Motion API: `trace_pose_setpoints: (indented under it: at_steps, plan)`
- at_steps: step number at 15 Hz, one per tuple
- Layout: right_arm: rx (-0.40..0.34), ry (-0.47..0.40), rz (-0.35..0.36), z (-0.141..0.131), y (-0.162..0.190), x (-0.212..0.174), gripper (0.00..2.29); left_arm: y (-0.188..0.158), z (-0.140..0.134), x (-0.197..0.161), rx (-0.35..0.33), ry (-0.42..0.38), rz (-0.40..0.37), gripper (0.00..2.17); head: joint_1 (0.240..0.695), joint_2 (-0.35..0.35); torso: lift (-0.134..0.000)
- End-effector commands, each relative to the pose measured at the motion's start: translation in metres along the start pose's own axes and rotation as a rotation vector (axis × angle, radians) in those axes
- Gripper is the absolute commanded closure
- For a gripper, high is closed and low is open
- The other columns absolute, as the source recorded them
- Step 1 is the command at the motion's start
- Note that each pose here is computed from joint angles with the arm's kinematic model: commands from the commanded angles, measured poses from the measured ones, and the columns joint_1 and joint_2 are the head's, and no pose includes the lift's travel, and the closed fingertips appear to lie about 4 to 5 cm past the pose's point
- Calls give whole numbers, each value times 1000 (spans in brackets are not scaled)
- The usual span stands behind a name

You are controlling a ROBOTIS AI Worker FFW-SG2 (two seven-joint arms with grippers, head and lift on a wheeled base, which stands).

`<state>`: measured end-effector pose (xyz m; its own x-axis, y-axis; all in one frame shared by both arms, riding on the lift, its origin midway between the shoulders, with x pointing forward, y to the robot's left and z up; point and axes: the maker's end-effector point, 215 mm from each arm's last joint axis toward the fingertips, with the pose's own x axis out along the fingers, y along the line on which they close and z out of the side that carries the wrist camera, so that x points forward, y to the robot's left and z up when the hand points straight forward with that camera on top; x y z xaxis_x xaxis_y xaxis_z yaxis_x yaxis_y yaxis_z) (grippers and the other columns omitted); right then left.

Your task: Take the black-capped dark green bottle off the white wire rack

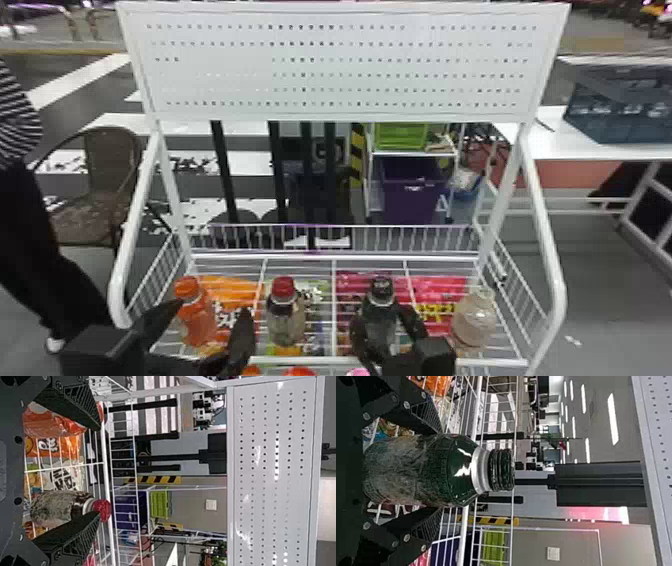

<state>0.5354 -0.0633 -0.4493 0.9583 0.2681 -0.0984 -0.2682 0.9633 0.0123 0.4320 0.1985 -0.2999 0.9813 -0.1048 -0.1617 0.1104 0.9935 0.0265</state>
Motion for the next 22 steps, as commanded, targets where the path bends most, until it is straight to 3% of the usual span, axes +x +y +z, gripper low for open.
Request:
trace_pose_setpoints:
  at_steps: [1, 2, 5, 8, 13, 16, 22]
  plan:
    - [20, 10, -5, -1, -1, -1, 974, -1, 1, 1, -2, -1, -1, 144, 499, 0, 0]
    - [25, 4, -5, 2, 0, -3, 1119, -1, 0, 1, -3, 0, 0, 144, 499, 0, 0]
    - [34, -37, -6, 25, 2, -12, 1119, -1, 1, 1, -3, -1, -2, 144, 499, 0, 0]
    - [21, -13, -27, 38, -6, -32, 1116, -1, 2, 0, -4, -2, -1, 144, 499, 0, 0]
    - [-12, 17, -76, 67, -54, -87, 1106, -1, 8, 0, -3, -15, -1, 144, 499, 0, 0]
    - [-32, -29, -104, 100, -73, -120, 1106, 0, 10, 2, -4, -18, 2, 144, 499, 0, 0]
    - [-17, -52, -185, 118, -118, -181, 1102, 1, 8, 3, -5, -15, 5, 144, 499, 0, 0]
